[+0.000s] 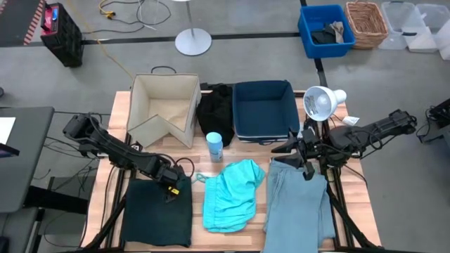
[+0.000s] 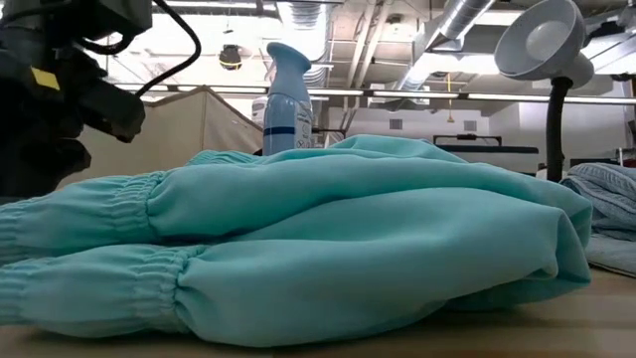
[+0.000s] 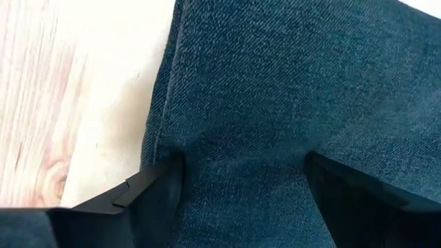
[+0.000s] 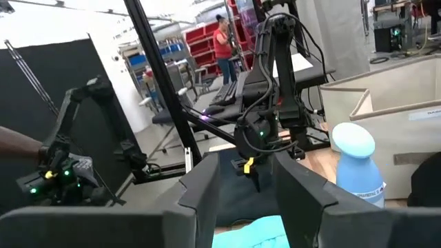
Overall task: Sort clothes
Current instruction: Put the black pants into the laundry organizer
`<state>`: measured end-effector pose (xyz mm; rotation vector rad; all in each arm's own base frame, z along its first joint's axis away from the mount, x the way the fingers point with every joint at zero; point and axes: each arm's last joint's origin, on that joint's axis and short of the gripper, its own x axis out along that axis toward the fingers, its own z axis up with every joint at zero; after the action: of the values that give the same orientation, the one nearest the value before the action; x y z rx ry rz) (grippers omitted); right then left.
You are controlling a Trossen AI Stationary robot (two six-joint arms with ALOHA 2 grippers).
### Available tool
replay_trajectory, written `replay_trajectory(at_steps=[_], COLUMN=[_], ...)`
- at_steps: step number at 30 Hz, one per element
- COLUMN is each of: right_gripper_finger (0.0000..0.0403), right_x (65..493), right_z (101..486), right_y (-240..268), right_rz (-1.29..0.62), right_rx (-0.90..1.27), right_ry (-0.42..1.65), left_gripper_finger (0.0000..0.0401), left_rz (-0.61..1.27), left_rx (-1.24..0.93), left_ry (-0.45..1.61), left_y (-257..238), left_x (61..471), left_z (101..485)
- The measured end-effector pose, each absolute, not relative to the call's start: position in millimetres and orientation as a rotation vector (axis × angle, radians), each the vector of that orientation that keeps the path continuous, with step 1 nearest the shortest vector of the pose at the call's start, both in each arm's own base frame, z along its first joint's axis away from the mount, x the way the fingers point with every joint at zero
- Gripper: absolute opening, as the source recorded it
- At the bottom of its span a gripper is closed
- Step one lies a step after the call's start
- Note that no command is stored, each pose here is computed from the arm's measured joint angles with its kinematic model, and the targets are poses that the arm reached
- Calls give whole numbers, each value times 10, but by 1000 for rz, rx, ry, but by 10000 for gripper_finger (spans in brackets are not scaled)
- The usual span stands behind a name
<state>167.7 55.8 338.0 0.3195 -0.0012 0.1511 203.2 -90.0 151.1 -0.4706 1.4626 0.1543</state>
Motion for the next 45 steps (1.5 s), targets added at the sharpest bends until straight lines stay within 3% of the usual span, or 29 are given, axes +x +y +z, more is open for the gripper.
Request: replay_trajectory(at_steps=[7, 12, 19, 28, 37, 45], right_gripper_finger=[155, 155, 154, 151, 150, 150], right_x=[1748, 1757, 1757, 1757, 1757, 1757], right_z=[3432, 3455, 3454, 3452, 3451, 3452], right_y=[577, 580, 580, 578, 577, 577], right_rz=[147, 148, 146, 138, 136, 135], right_rx=[318, 320, 311, 289, 285, 285], right_ry=[2, -2, -2, -3, -4, -5], left_gripper_finger=[288, 252, 171, 37, 36, 35], left_rz=[150, 137, 110, 103, -25, -160], left_rx=[-431, -377, -356, -416, -406, -466], left_ry=[1451, 1450, 1442, 1440, 1370, 1266], left_y=[-881, -879, -886, -903, -968, -970], left_x=[2003, 2004, 2011, 2028, 2135, 2086], left_z=[1449, 1428, 1423, 1430, 1644, 2217])
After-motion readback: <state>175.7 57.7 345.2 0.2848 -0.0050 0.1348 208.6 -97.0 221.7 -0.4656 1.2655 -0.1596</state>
